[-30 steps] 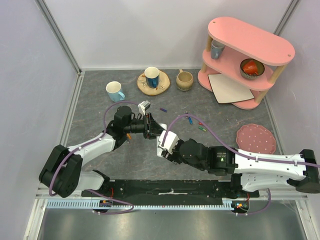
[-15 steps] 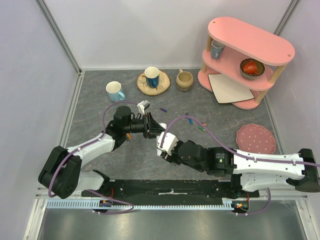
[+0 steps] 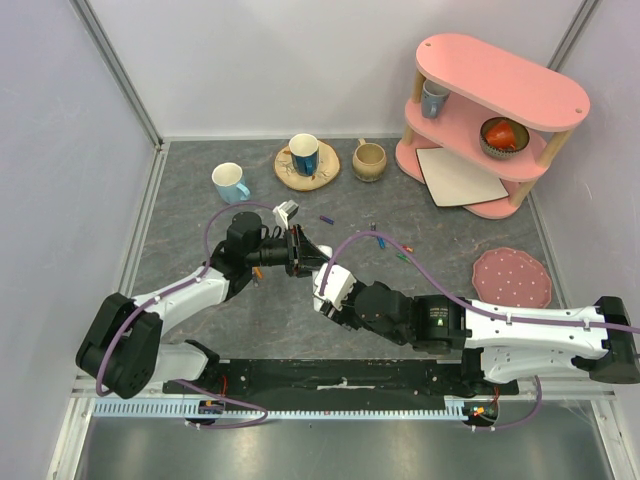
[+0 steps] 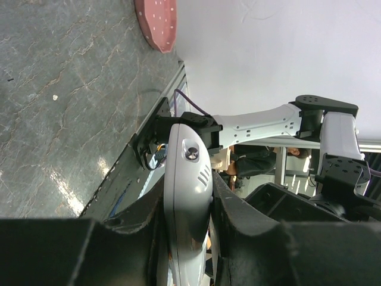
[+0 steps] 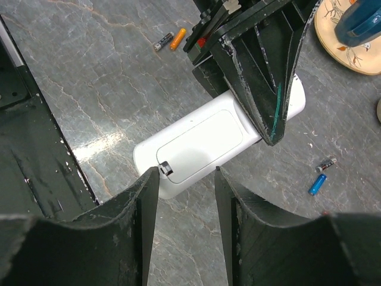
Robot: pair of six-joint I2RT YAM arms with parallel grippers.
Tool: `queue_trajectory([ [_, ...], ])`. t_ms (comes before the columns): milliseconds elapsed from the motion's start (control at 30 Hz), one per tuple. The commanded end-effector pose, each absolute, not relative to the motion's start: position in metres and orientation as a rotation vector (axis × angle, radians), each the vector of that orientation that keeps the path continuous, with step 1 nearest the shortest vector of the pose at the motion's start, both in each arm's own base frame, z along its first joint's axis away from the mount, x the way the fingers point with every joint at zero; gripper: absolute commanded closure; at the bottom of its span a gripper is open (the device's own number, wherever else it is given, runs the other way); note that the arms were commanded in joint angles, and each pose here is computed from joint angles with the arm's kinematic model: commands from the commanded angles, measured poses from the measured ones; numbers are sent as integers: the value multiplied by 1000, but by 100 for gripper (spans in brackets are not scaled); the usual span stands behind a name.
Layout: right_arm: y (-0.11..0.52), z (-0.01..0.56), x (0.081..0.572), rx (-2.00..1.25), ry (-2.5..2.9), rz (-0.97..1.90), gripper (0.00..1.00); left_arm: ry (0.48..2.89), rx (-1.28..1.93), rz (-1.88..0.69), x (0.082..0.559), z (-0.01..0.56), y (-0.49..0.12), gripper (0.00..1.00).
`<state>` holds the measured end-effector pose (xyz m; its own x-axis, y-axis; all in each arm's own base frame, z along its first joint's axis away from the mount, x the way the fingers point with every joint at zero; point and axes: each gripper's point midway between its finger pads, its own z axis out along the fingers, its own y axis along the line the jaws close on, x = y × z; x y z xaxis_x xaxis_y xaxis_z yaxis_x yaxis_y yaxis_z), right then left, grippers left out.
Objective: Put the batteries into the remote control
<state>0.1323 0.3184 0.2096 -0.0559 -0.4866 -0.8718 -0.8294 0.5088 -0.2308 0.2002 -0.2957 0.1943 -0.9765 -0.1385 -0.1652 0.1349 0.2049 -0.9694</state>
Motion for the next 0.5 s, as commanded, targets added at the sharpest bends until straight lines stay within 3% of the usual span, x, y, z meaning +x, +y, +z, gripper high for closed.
queue_trajectory([
  [0, 323, 227, 140, -1047, 1683, 407, 50, 2186, 74, -1882, 197, 214, -295, 98],
  [467, 323, 224, 142, -1034, 1697, 386, 55, 2151, 100, -1893, 194, 219, -295, 98],
])
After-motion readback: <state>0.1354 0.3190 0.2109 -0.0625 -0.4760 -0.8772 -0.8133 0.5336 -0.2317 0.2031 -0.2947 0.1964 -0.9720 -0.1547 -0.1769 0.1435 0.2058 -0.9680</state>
